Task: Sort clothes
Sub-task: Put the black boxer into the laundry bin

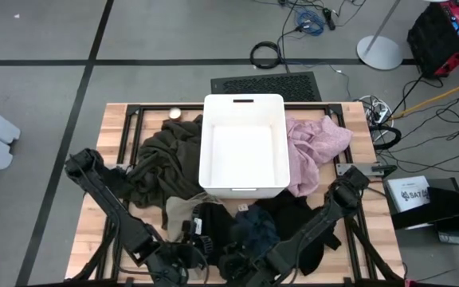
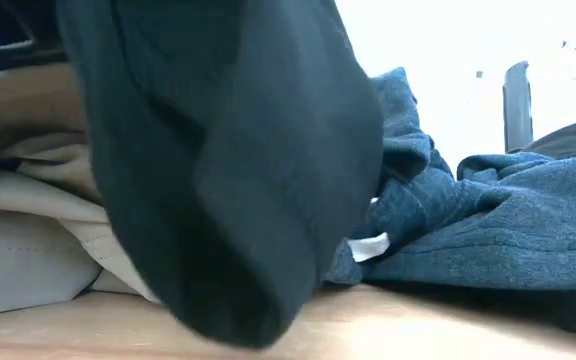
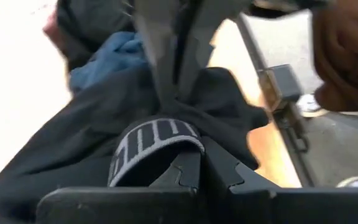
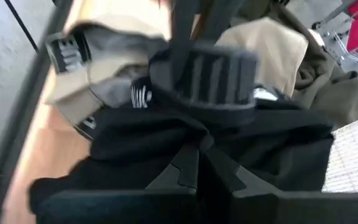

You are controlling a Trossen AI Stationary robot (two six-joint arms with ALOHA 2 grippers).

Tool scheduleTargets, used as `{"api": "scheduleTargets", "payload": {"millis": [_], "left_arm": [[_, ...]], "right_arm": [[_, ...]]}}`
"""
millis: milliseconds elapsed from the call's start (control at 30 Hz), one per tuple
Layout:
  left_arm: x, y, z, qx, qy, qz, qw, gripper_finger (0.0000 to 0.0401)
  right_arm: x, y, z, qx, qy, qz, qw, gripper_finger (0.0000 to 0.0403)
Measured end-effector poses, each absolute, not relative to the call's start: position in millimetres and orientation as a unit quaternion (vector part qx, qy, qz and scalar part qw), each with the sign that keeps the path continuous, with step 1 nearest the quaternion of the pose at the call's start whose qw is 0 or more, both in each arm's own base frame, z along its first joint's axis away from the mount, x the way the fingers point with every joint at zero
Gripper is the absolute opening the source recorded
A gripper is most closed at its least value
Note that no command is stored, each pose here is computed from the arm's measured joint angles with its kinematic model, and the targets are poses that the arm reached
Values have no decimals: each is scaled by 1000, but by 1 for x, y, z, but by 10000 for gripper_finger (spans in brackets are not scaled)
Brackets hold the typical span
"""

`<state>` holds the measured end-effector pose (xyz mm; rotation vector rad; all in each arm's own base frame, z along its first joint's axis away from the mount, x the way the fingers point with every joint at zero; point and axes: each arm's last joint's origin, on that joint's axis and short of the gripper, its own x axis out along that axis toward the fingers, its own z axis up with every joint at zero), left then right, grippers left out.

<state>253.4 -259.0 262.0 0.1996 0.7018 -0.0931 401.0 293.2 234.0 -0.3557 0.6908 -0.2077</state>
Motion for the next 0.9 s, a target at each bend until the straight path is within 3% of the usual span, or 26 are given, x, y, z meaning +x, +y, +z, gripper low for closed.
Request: {"api": "scheduleTargets", "payload": {"millis": [233,667,900], "left_arm": [[246,-257,270,96,339,-47,935,6],[245,-256,269,99,352,-50,929,6],[246,-254,269,83,361,-56,927,6]], "right_arm": [[414,276,235,-186,344,-99,915,28],[415,277,236,-223,345,-79,908,215],[421,273,238,-248,330,-88,907,266]]}}
